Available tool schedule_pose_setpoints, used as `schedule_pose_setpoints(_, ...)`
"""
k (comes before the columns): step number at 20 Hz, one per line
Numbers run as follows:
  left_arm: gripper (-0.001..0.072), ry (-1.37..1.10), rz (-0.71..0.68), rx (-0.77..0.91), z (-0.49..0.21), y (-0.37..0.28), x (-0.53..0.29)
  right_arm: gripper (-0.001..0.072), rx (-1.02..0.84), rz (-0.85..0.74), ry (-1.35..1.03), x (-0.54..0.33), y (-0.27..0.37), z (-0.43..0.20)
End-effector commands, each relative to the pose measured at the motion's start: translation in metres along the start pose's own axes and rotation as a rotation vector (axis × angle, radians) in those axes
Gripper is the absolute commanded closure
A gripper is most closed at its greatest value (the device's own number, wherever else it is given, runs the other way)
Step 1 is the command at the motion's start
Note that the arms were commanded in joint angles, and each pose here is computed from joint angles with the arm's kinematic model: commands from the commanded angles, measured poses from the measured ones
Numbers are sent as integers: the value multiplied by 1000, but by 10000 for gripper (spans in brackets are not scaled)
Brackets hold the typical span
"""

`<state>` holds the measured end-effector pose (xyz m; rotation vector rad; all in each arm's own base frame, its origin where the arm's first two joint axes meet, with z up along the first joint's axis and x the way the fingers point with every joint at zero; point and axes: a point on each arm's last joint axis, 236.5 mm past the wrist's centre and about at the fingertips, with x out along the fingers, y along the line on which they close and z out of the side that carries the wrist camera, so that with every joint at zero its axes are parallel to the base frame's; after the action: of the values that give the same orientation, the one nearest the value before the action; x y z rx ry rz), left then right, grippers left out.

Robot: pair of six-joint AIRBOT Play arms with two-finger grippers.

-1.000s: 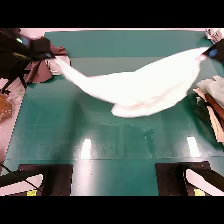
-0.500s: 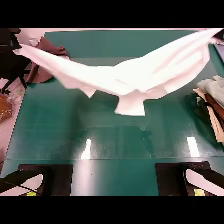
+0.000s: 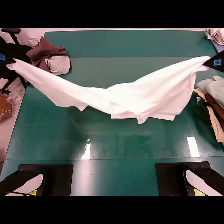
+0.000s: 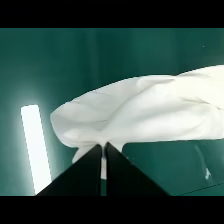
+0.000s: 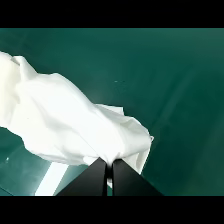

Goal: Fold the shirts.

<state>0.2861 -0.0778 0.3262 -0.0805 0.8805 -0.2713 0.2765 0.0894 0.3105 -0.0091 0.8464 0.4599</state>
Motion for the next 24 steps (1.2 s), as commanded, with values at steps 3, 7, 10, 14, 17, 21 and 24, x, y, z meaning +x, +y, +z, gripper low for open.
schedule_pose_setpoints(3, 675, -92, -118, -6, -7, -34, -40, 698, -92, 70, -98, -48, 53, 21)
schedule_pose_setpoints(7, 675, -216, -116, -1, 25, -32, -35, 697, 50, 106, -200, -14, 50, 68)
schedule_pose_setpoints(10, 675, -101, -52, -31, 26, -2, 46, 697, 309, 27, 19, 101, -12, 48)
schedule_pose_setpoints(14, 675, 250, 54, -99, -41, 57, 222, 697, 580, -107, 380, 253, -114, -38)
schedule_pose_setpoints(17, 675, 270, 59, -155, -59, 79, 327, 697, 705, -145, 502, 333, -164, -89)
schedule_pose_setpoints(21, 675, 60, 47, -206, -18, 89, 380, 695, 718, -182, 339, 383, -207, -74)
schedule_pose_setpoints(24, 675, -63, 46, -249, 13, 92, 377, 610, 613, -193, 67, 376, -233, 7)
